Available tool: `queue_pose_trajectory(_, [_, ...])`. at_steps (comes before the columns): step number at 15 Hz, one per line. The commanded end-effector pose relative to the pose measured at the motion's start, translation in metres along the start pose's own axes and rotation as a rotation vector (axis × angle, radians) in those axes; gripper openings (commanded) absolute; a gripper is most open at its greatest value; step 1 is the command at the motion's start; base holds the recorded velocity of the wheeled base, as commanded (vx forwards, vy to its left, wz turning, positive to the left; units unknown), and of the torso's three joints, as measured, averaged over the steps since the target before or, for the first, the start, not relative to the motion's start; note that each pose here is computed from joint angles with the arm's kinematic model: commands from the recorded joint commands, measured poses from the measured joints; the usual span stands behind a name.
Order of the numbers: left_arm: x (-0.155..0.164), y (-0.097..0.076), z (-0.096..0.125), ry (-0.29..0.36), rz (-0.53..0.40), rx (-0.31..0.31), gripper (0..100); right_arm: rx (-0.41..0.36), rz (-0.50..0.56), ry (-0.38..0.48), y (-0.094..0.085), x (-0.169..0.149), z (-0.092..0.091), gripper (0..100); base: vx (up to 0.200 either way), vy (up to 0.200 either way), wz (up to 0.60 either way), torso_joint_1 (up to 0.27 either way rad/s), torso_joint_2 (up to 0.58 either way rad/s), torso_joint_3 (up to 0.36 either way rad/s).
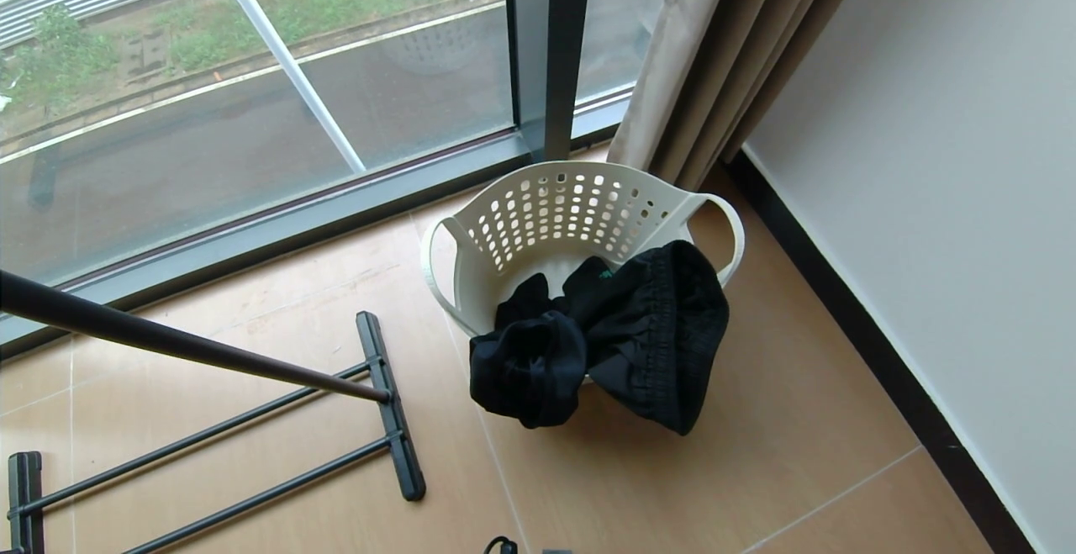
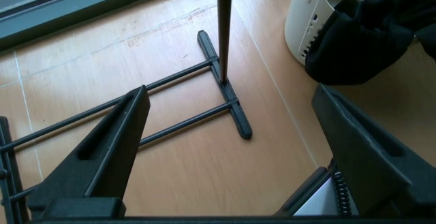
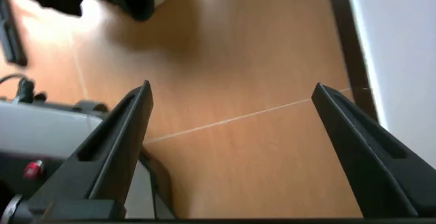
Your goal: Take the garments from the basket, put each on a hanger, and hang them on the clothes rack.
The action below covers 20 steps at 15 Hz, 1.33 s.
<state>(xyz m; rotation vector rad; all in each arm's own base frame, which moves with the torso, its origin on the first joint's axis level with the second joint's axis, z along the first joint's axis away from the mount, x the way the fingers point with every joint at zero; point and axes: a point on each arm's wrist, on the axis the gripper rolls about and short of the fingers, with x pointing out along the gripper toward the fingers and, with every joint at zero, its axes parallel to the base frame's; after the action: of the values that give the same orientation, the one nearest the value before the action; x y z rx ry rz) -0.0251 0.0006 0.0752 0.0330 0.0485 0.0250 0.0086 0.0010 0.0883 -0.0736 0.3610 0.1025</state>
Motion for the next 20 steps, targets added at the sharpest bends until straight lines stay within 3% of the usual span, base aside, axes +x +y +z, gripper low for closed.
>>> queue_pose_trajectory(1, [0.000, 0.000, 0.000, 0.001, 0.000, 0.000, 100, -0.076, 0.156, 0.165, 0.004, 0.022, 0.024, 100, 0.000, 0.000, 0.00, 0.000, 0.00, 0.000])
queue_pose_trajectory(4, [0.000, 0.000, 0.000, 0.001, 0.000, 0.000, 100, -0.179, 0.255, 0.209, 0.013, 0.040, 0.055, 100, 0.000, 0.000, 0.00, 0.000, 0.00, 0.000])
queue_pose_trajectory(5, [0.000, 0.000, 0.000, 0.001, 0.002, 0.000, 100, -0.300, 0.280, 0.236, 0.018, 0.055, 0.071, 100, 0.000, 0.000, 0.00, 0.000, 0.00, 0.000])
queue_pose_trajectory(6, [0.000, 0.000, 0.000, 0.001, 0.002, 0.000, 100, -0.373, 0.290, 0.254, 0.021, 0.068, 0.081, 100, 0.000, 0.000, 0.00, 0.000, 0.00, 0.000])
queue_pose_trajectory(13, [0.000, 0.000, 0.000, 0.003, 0.002, 0.001, 100, -0.784, 0.187, 0.272, 0.049, 0.164, 0.160, 100, 0.000, 0.000, 0.00, 0.000, 0.00, 0.000])
queue_pose_trajectory(20, [0.000, 0.000, 0.000, 0.001, 0.000, 0.000, 100, -0.876, 0.128, 0.220, 0.082, 0.249, 0.207, 100, 0.000, 0.000, 0.00, 0.000, 0.00, 0.000])
